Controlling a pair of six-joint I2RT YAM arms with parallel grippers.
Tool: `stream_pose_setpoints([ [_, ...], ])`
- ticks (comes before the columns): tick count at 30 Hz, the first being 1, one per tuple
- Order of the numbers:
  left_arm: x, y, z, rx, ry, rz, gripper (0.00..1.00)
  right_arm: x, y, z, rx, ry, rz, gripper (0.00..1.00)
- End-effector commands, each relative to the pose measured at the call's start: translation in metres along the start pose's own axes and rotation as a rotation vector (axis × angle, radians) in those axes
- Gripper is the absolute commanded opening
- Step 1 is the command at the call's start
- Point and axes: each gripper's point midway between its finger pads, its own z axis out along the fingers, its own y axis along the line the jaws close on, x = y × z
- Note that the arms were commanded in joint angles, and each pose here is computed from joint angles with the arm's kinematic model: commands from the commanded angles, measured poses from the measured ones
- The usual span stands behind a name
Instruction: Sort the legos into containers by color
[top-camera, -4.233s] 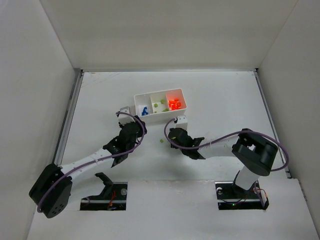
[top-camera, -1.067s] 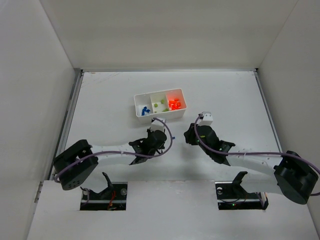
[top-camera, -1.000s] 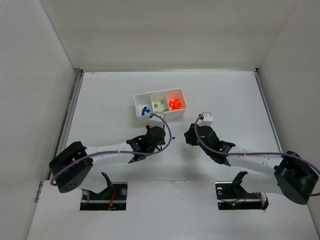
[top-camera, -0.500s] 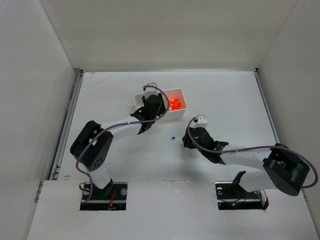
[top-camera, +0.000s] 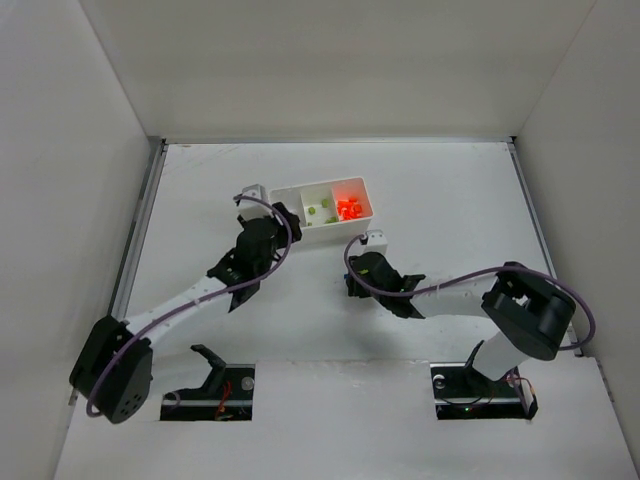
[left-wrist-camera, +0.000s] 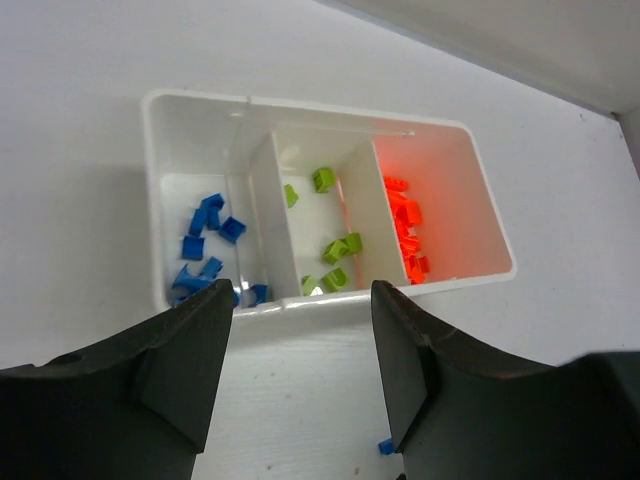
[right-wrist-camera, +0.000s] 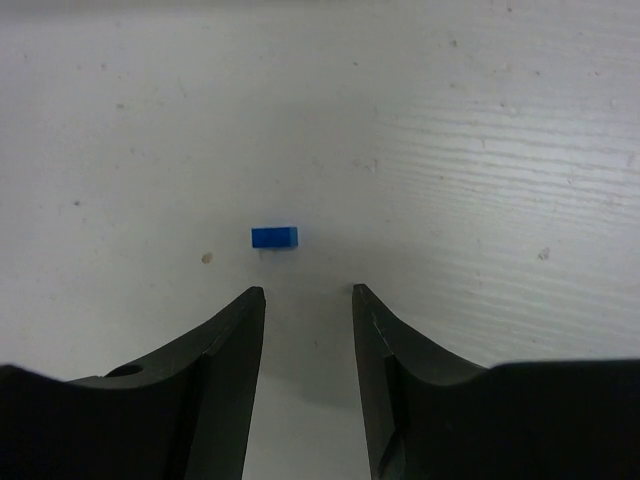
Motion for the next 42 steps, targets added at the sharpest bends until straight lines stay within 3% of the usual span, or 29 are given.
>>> stream_pose_setpoints([
  [1, 0.007, 0.029, -0.017, -0.042, -0.025, -0.048, 0.55, -0.016, 0.014, 0.007, -0.010, -0.034, -0.005, 0.47],
  [6, 0.027, 0.075, -0.042, -0.120, -0.009, -0.081, 0.55, -0.014, 0.014, 0.018, 0.024, -0.014, -0.032, 0.45],
  [14, 0.060, 0.121, -0.061, -0.209, 0.036, -0.146, 0.55, -0.012, 0.008, 0.024, 0.085, 0.000, -0.055, 0.26],
  [18, 0.073, 0.132, -0.065, -0.236, 0.051, -0.173, 0.55, -0.033, 0.025, 0.011, 0.043, -0.038, -0.053, 0.22],
  [25, 0.085, 0.141, -0.066, -0.267, 0.065, -0.242, 0.56, -0.125, 0.103, -0.017, -0.167, -0.187, -0.065, 0.22],
  [31, 0.093, 0.140, -0.071, -0.260, 0.101, -0.238, 0.56, -0.187, 0.131, 0.012, -0.186, -0.269, -0.078, 0.23],
  [36, 0.095, 0.140, -0.074, -0.258, 0.111, -0.244, 0.57, -0.209, 0.152, 0.040, -0.204, -0.282, -0.067, 0.24],
  [42, 0.093, 0.143, -0.077, -0.265, 0.110, -0.251, 0.58, -0.217, 0.158, 0.062, -0.193, -0.288, -0.046, 0.46],
])
